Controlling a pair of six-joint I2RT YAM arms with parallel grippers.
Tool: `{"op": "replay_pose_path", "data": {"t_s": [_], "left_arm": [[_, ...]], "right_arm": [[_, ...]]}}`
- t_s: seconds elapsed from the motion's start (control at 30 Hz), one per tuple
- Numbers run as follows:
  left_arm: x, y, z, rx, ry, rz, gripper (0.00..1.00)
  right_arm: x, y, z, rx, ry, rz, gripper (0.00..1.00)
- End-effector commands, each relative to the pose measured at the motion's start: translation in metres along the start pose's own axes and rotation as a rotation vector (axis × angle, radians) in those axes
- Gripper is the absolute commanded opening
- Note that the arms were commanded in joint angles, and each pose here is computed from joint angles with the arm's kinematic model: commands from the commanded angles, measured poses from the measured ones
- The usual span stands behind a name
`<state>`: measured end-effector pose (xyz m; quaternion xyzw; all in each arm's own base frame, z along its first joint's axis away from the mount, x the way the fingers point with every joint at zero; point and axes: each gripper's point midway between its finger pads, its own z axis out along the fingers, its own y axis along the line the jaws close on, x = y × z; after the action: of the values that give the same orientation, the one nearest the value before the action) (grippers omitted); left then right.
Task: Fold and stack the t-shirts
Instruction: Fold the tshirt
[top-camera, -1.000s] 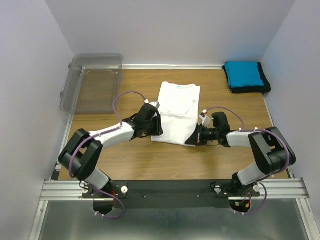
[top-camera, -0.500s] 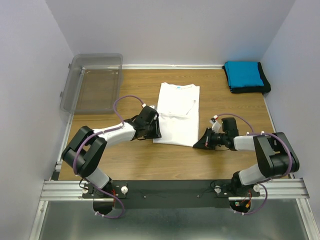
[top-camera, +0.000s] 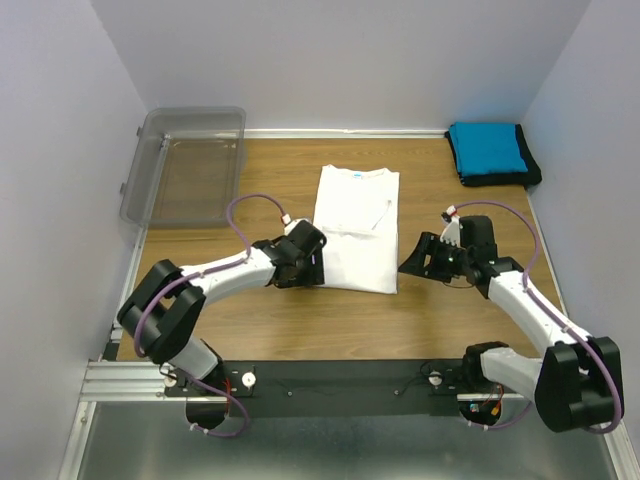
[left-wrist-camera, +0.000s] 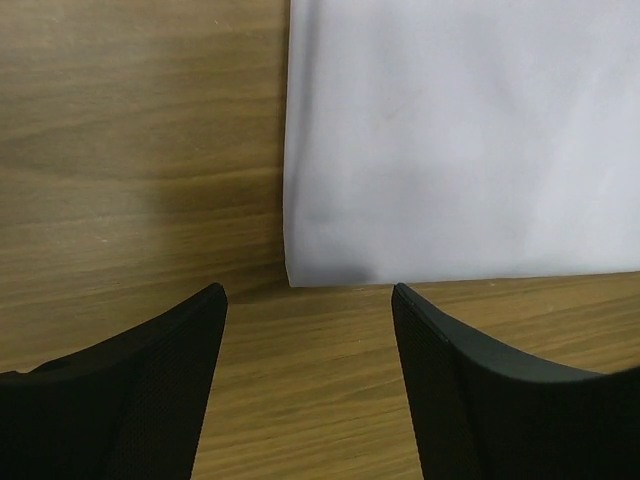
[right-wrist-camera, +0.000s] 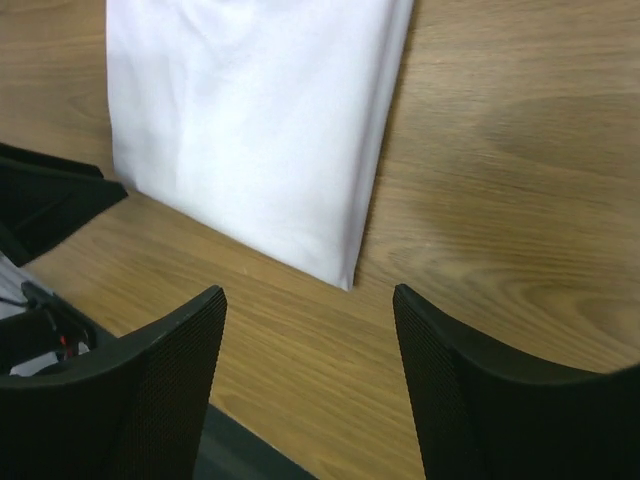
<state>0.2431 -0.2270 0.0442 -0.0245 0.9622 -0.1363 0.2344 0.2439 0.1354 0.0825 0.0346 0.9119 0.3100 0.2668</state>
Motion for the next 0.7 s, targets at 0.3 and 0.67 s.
{"op": "replay_pose_path", "data": {"t_s": [0.3, 0.67], "left_arm": [[0.011, 0.0, 0.02, -0.165, 0.024, 0.046, 0.7], [0.019, 0.013, 0.029, -0.227, 0.04, 0.059, 0.63]], "right_arm": [[0.012, -0.025, -0.011, 0.213, 0.05, -0.012, 0.77], [0.028, -0.021, 0.0, 0.264, 0.103, -0.068, 0.76]]}}
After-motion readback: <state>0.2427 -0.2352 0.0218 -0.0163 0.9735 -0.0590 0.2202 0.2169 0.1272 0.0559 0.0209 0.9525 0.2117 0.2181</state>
